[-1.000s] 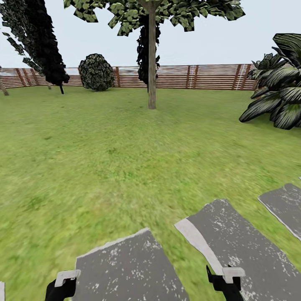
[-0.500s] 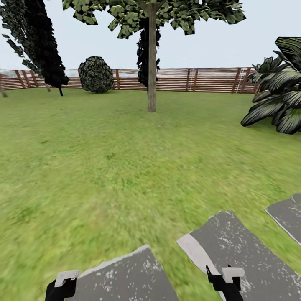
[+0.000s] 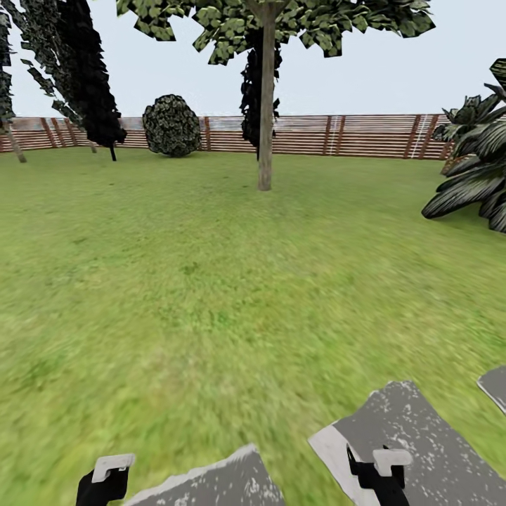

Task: In the garden, pick up the pesticide atomizer on the floor and spray pesticide onto both trees until each tree trunk is fully covered.

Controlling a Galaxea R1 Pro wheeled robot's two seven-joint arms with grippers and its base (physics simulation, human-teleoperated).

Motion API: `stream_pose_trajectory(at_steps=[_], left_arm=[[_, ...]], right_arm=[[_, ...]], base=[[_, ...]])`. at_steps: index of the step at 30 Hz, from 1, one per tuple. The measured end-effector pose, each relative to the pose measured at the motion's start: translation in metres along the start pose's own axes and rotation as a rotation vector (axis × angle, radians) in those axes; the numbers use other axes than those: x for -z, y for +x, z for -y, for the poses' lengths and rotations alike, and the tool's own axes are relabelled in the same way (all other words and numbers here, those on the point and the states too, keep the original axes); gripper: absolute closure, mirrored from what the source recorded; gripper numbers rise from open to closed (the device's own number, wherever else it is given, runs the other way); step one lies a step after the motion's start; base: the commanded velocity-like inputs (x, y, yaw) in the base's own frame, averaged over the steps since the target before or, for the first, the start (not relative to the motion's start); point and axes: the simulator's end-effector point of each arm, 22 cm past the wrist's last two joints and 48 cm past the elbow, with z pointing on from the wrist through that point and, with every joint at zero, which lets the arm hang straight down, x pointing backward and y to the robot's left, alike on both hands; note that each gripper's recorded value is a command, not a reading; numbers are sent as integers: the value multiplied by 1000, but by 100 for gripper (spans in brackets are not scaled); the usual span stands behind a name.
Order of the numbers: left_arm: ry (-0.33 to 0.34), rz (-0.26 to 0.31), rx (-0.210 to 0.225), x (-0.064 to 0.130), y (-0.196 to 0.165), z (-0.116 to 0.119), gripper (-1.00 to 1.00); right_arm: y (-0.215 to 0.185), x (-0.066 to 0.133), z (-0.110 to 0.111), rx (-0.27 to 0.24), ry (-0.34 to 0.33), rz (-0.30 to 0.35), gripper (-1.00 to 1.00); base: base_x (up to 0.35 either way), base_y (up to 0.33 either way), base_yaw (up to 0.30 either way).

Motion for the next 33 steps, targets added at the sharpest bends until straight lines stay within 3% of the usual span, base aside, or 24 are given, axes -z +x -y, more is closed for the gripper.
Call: stream_pose_trajectory(at_steps=[33], left_arm=[[0,0,0,0,0,0,100]], right_arm=[[-1,0,-4,-9,0,3,-100]], base=[[339,0,0]])
